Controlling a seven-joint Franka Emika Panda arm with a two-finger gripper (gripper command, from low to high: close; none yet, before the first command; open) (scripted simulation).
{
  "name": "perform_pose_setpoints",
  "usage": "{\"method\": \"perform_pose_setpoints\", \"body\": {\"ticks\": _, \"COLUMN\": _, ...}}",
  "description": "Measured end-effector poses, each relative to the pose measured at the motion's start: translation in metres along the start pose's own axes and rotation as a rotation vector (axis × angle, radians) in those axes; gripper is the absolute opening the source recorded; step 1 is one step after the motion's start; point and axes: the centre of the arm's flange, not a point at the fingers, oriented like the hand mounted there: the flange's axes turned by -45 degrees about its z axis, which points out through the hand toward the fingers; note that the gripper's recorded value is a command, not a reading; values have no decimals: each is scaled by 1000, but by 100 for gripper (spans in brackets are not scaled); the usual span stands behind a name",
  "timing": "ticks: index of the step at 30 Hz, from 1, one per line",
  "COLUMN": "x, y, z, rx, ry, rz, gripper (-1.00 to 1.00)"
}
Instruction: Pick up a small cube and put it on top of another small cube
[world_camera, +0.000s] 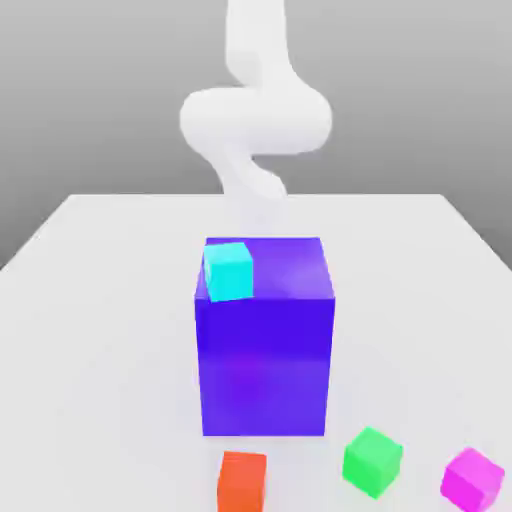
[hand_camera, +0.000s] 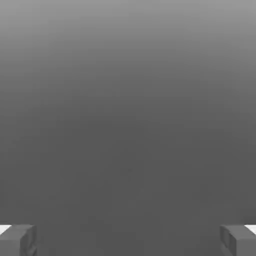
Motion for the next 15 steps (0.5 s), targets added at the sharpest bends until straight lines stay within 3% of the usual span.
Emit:
{"method": "perform_pose_setpoints", "body": {"ticks": 7, "x": -7, "y": -53, "z": 123, "rx": 20, "ry": -175, "rz": -142, "gripper": 0}}
{"method": "perform_pose_setpoints", "body": {"ticks": 15, "x": -57, "y": -121, "z": 251, "rx": 73, "ry": -364, "rz": -309, "gripper": 0}}
